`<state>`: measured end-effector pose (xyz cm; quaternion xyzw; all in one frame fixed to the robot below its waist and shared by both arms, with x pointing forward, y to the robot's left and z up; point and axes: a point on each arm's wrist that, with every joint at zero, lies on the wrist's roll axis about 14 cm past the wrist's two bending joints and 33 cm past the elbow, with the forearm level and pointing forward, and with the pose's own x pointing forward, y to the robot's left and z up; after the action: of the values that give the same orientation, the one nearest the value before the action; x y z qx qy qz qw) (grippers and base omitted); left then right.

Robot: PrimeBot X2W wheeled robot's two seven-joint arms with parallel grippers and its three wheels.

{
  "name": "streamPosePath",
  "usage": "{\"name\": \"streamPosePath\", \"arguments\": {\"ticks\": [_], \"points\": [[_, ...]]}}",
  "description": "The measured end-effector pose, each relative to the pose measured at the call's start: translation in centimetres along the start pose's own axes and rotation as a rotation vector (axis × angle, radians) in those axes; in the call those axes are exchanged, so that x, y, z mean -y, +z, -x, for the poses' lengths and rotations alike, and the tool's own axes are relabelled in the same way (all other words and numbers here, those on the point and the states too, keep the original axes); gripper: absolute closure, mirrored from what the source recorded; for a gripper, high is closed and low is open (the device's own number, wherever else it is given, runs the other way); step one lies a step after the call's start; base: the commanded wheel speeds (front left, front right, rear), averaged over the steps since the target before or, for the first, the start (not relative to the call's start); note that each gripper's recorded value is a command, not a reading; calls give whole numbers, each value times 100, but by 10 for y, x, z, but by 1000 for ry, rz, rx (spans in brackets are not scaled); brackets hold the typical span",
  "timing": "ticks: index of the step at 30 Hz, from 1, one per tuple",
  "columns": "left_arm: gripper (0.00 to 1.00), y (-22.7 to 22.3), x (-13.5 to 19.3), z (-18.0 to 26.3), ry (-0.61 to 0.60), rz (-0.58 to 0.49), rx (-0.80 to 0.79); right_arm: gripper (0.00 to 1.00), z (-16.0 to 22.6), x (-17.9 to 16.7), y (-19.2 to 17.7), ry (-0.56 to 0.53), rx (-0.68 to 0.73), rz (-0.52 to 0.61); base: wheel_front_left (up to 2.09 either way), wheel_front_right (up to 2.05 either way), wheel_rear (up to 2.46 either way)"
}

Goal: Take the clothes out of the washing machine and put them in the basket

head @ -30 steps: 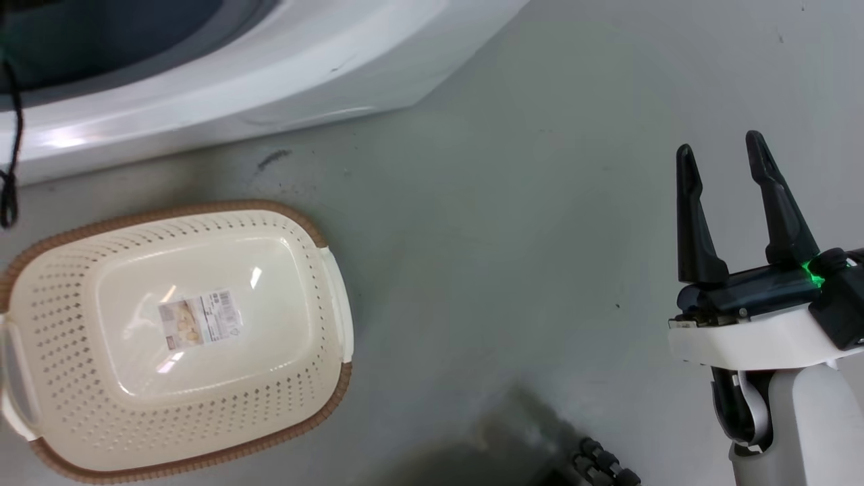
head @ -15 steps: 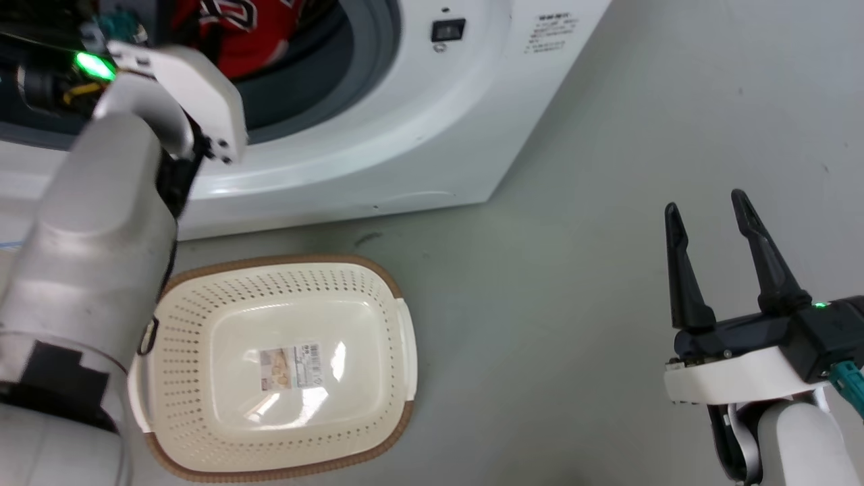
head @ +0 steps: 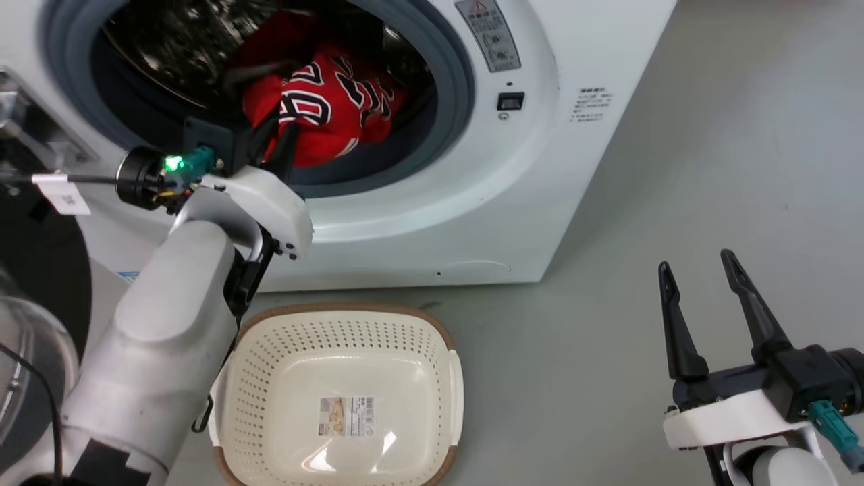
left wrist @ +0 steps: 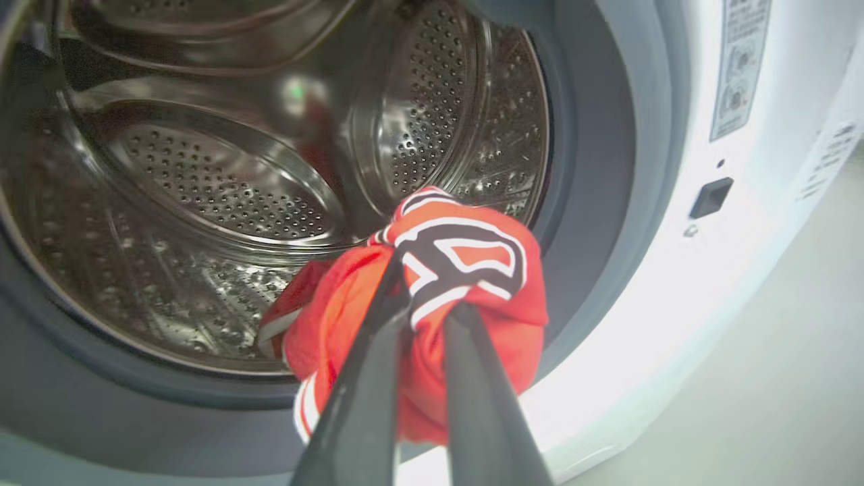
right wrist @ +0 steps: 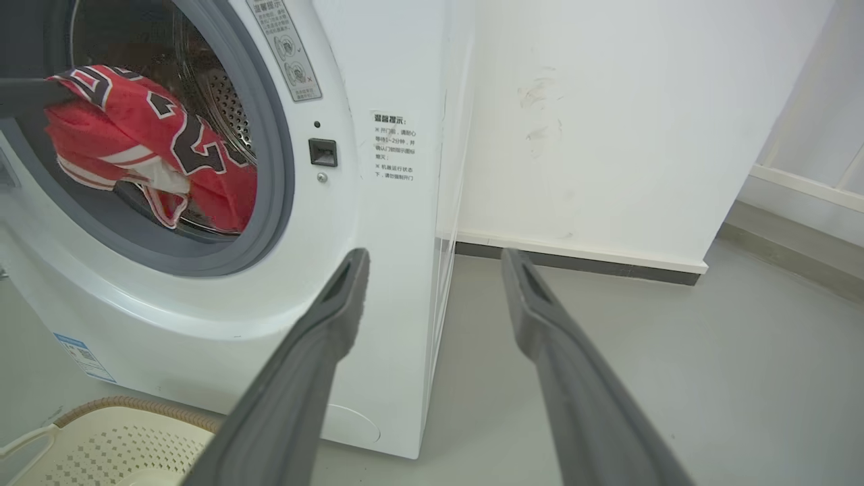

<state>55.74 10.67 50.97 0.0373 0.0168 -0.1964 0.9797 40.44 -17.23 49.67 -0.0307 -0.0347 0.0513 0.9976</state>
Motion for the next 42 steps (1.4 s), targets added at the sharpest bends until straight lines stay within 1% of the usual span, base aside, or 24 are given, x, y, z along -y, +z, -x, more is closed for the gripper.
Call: {"name": "streamPosePath", "arguments": {"ticks": [10, 16, 24, 30, 35, 39, 42], "points": [[100, 64, -5, 64, 61, -40, 204, 0, 13, -18, 18, 47, 42, -5, 0, 0, 0], [100, 103, -2, 98, 77, -69, 323, 0, 22, -24, 22, 64, 49, -7, 0, 0, 0], [100, 142, 8, 138, 89, -111, 427, 0, 29, -27, 24, 71, 52, -7, 0, 0, 0], [100, 159, 16, 162, 86, -129, 469, 0, 33, -29, 24, 76, 51, -9, 0, 0, 0], [100, 165, 21, 172, 84, -143, 480, 0, 32, -31, 22, 82, 45, -12, 0, 0, 0], [100, 159, 26, 172, 67, -131, 461, 0, 31, -31, 19, 83, 36, -13, 0, 0, 0], [100, 145, 29, 169, 55, -118, 414, 0, 30, -31, 16, 82, 27, -14, 0, 0, 0]]}}
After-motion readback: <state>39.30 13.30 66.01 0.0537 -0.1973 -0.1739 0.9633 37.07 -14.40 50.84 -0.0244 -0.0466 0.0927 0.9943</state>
